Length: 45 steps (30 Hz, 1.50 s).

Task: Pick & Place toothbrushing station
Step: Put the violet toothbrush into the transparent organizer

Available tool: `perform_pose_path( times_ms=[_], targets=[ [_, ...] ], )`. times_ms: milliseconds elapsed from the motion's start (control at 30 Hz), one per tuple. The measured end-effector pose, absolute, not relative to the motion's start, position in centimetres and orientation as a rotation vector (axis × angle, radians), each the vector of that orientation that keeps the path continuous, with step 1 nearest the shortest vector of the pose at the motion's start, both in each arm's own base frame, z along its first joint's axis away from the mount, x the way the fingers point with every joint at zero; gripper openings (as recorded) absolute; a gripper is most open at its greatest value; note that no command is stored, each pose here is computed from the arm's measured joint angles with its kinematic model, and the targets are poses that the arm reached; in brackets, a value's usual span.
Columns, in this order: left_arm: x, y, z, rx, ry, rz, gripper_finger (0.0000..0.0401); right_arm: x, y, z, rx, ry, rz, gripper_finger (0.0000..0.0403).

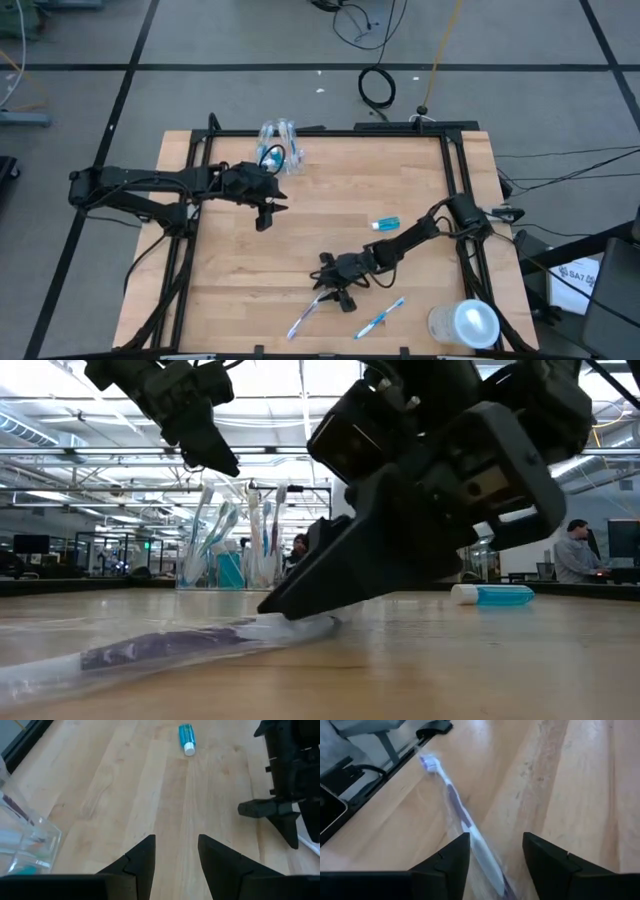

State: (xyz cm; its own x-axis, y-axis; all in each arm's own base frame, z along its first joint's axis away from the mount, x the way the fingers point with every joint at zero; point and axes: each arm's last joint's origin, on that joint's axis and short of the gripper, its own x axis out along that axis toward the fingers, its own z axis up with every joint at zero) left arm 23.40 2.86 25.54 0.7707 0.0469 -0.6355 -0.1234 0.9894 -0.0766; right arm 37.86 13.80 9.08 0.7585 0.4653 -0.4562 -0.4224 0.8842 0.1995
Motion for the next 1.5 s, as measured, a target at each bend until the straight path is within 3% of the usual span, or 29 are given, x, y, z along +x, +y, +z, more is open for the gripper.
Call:
perform_pose_path(
  times_ms=[367, 633, 867, 1200, 1367, 1500],
  targets=[
    [23.5, 1.7, 25.6, -0.104, 0.683, 0.047, 0.0152, 37.6, 14.5, 9.0, 0.071, 0.542, 0.524, 0.0095],
    [23.6, 0.8, 25.6, -0.112, 0.684, 0.018, 0.0152, 37.8, 14.0, 9.0, 0.028, 0.527, 0.522, 0.0014],
    [23.6, 0.1, 25.6, -0.089, 0.686, -0.015, 0.0152, 38.2, 12.2, 11.6, -0.031, 0.475, 0.500, 0.0028],
    [23.6, 0.3, 25.6, 0.156, 0.686, -0.024, 0.0152, 34.2, 9.1, 22.0, -0.275, 0.493, 0.411, 0.0018],
    [23.6, 0.4, 25.6, 0.291, 0.689, -0.041, 0.0152, 30.5, 7.4, 26.3, -0.461, 0.279, 0.332, 0.0026],
    [23.8, 0.4, 25.8, 0.358, 0.664, -0.056, 0.0152, 27.8, 5.5, 25.3, -0.541, 0.014, 0.268, 0.0016]
  ],
)
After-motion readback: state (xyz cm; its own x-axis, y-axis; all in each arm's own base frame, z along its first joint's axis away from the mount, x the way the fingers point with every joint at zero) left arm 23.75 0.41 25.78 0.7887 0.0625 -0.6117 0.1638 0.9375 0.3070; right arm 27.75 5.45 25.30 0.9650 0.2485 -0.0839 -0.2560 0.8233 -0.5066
